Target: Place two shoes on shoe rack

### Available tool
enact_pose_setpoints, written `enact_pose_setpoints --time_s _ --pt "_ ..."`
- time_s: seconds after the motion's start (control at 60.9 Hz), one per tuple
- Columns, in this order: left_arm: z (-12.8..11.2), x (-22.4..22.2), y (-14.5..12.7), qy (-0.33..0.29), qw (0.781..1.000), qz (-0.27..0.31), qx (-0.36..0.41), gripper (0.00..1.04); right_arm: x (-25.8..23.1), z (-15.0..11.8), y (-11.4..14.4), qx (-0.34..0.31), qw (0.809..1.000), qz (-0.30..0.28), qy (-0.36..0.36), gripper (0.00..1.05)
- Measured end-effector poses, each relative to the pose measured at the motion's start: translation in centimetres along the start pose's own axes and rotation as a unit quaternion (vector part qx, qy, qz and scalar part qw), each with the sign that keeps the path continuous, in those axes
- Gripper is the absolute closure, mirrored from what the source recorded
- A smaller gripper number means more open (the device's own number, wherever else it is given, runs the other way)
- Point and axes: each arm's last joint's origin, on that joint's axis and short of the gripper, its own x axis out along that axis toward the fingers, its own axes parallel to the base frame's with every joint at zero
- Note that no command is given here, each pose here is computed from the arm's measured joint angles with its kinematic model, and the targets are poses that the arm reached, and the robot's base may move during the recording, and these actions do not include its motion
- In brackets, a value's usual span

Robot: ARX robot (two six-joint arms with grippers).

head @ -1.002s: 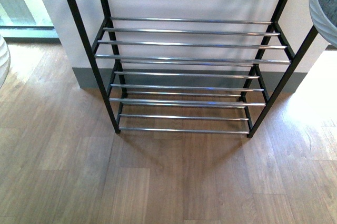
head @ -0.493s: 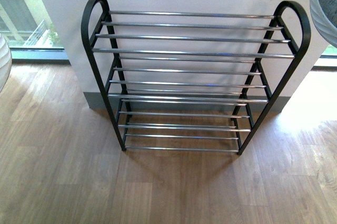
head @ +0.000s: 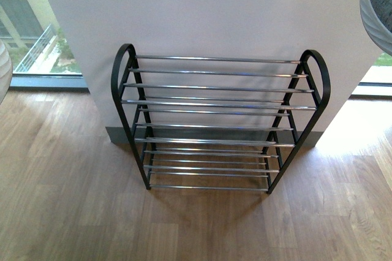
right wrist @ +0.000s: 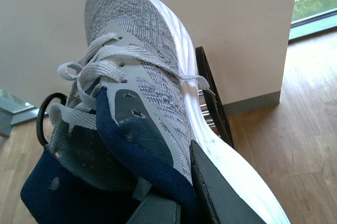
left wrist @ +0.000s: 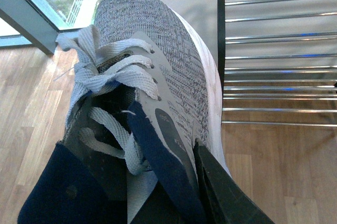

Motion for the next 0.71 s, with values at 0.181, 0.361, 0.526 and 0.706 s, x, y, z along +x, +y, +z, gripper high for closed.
enact_pose_setpoints --time_s 0.181,0.361,0.526,0.706 --pt "0.0 0.0 0.0 0.0 1.0 0.001 0.0 1.03 0.3 0.6 0.5 -0.069 0.992 0.093 -0.041 1.03" --pt "0.0 0.0 0.0 0.0 1.0 -0.001 0.0 1.03 2.4 1.0 3.3 -0.056 0.992 0.11 0.021 1.03" --pt "0.0 0.0 0.0 0.0 1.0 0.0 0.0 1.03 6.3 -0.2 7.1 -0.04 0.99 0.102 0.088 1.03" --pt "0.0 0.0 0.0 0.0 1.0 -0.001 0.0 1.03 11.0 -2.7 11.0 -0.021 0.987 0.079 0.141 1.03"
